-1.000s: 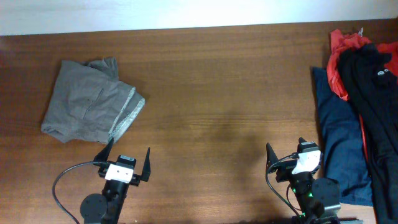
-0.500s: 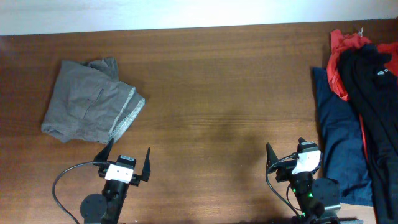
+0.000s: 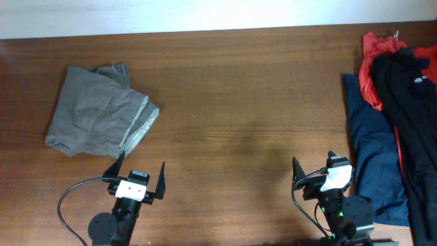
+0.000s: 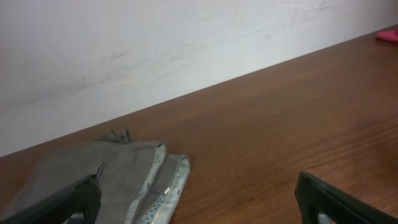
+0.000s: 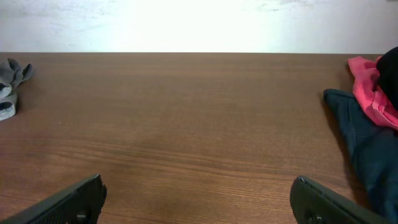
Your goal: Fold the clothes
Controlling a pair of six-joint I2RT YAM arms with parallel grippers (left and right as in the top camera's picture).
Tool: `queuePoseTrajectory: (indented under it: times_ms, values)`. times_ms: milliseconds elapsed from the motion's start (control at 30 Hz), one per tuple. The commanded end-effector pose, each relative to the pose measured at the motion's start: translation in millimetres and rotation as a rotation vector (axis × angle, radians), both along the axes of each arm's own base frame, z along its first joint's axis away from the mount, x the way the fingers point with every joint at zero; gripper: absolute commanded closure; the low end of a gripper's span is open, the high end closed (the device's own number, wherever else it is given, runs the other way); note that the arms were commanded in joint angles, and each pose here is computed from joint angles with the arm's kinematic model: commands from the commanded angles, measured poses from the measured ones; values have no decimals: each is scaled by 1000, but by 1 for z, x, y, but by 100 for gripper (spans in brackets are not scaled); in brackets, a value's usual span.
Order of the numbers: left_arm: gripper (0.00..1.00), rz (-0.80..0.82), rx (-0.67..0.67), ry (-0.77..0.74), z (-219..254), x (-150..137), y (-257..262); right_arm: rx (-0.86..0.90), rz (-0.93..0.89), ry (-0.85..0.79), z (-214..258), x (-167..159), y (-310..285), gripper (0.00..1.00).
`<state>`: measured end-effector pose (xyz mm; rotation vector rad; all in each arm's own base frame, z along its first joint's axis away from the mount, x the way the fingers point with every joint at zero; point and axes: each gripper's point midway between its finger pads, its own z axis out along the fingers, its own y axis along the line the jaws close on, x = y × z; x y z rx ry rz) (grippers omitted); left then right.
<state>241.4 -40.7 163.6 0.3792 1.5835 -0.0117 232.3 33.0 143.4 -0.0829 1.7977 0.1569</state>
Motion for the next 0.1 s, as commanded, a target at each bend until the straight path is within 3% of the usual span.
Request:
queuePoseTrajectory:
  times_ms: [0,67]
  values:
    - [1,5,-8,-1,-1,0,0,8,-2,4,-2,0,0,1]
    - [1,5,-9,-1,-1,0,0,8,-2,4,-2,0,0,1]
